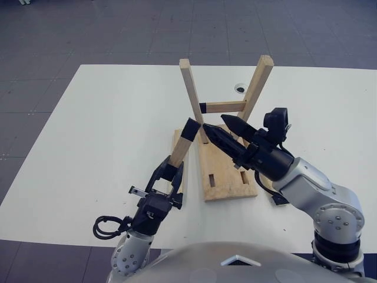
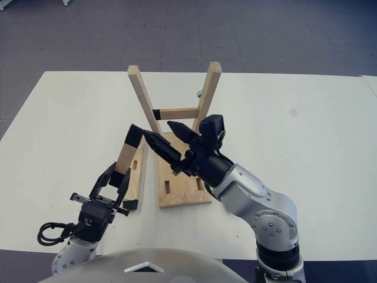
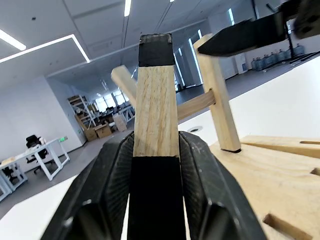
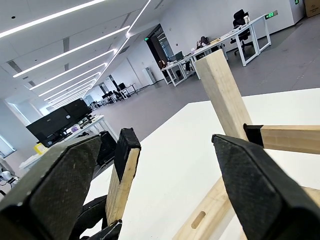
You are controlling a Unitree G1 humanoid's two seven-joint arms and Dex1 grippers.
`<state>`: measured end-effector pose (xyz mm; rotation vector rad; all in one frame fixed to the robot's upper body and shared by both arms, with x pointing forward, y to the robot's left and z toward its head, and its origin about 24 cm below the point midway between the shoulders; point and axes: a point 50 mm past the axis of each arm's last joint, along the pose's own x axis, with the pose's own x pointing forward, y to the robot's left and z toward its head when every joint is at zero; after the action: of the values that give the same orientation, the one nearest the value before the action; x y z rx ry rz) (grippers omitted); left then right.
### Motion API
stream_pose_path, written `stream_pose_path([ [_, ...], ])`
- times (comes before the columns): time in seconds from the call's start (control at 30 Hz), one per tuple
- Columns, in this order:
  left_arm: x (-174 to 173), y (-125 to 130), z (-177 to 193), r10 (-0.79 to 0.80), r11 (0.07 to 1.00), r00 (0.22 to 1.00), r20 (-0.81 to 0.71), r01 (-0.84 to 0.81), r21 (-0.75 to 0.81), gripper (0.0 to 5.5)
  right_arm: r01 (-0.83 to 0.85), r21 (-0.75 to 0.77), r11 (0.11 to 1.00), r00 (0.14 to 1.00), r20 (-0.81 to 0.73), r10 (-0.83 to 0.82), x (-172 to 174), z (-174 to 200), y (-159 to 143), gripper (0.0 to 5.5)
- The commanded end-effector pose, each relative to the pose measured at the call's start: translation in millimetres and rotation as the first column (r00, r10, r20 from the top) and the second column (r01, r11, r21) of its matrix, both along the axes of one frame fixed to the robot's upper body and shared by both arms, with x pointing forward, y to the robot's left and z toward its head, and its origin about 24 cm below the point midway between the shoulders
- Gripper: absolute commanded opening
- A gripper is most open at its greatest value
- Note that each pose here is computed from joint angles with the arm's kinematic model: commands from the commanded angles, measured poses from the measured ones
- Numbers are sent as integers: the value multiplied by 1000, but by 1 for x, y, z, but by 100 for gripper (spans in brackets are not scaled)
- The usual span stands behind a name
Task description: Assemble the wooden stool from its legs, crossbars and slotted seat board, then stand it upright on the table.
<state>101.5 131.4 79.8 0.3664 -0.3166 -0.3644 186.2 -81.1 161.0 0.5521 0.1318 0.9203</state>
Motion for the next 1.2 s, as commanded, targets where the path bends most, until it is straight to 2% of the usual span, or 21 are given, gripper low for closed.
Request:
stream_pose_path([
  [0.03, 0, -5, 7, -37, 999, 998, 54, 36, 16, 131, -17, -14, 1000, 1000, 1, 17, 0, -1, 7, 407],
  [0.27, -1, -14, 9, -97, 995, 994, 59, 96, 12, 131, -68, -11, 998, 998, 16, 68, -2, -2, 19, 407],
  [0.53, -4, -19, 6, -152, 988, 988, 31, 152, 5, 131, -138, 55, 989, 990, 51, 135, -3, 3, 24, 261],
  [0.93, -2, -17, 5, -122, 992, 992, 10, 123, -30, 131, -180, 152, 972, 983, 75, 170, -7, 15, 20, 48],
  [1.2, 4, -19, 8, -96, 989, 995, -12, 94, -117, 131, -177, 172, 969, 983, 79, 166, -6, 17, 20, 46],
])
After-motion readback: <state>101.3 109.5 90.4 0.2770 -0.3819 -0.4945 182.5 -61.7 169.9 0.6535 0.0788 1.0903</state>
